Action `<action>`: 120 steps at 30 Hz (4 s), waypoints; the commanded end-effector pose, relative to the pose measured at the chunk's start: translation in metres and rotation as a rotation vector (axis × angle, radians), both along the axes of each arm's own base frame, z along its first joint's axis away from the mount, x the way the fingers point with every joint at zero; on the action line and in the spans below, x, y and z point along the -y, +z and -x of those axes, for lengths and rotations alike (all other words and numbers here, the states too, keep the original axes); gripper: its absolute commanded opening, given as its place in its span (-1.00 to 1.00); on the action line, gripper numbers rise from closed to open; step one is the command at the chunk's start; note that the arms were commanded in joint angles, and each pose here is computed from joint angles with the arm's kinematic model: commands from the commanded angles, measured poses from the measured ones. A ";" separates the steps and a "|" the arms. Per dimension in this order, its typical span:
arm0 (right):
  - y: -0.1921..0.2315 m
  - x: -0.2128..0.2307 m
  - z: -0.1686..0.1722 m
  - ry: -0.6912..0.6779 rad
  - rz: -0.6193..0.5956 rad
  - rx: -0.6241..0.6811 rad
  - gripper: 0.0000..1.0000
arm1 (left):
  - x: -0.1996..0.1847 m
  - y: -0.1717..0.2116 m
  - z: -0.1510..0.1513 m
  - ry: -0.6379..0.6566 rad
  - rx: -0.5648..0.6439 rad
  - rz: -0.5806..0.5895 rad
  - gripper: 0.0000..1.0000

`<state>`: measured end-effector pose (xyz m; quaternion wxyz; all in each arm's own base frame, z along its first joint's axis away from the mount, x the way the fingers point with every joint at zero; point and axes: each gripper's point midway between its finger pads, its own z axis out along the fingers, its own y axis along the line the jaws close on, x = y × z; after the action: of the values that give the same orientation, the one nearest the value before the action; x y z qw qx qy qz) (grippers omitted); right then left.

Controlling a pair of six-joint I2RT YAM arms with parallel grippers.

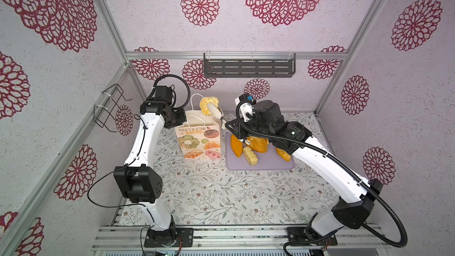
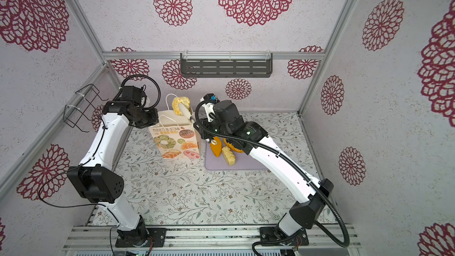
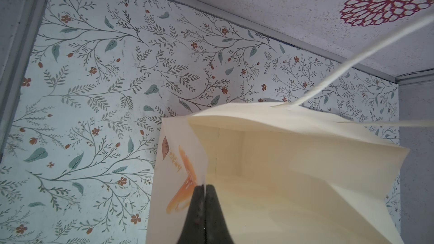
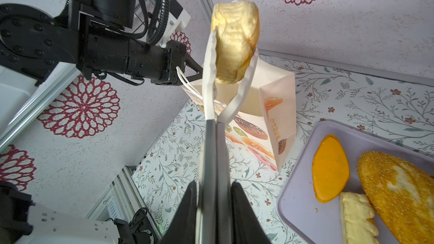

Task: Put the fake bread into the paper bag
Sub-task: 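Lift the pinched bread with the tongs and carry it toward the bag, then lower the bread into the bag opening and open the tongs with the right gripper, then move the open tongs back over the tray with the right gripper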

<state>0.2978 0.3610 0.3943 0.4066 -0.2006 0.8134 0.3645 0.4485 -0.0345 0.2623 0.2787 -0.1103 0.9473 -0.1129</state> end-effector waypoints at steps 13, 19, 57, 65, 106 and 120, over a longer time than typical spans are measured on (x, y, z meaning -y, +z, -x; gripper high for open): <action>0.021 -0.026 -0.003 0.029 -0.029 0.095 -1.00 | 0.004 0.015 0.001 -0.014 0.049 0.013 -1.00; 0.013 -0.035 -0.006 0.043 -0.002 0.092 -1.00 | 0.003 0.012 0.001 -0.010 0.042 0.010 -1.00; -0.015 -0.034 -0.006 0.000 0.098 0.070 -0.31 | 0.009 0.014 0.001 -0.020 0.052 0.015 -1.00; -0.010 -0.029 -0.007 -0.022 0.093 0.078 -0.15 | 0.008 0.013 0.001 -0.018 0.051 0.011 -1.00; -0.036 0.106 0.005 -0.276 0.129 0.091 -0.13 | 0.003 0.010 0.001 0.012 0.037 -0.015 -1.00; -0.057 0.136 0.011 -0.335 0.169 0.059 -0.14 | 0.003 0.008 0.001 0.009 0.032 -0.021 -1.00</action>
<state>0.2886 0.2358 0.3115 0.4344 -0.1290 0.8678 0.2038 0.4514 -0.0369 0.2618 0.2844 -0.1151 0.9457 -0.1076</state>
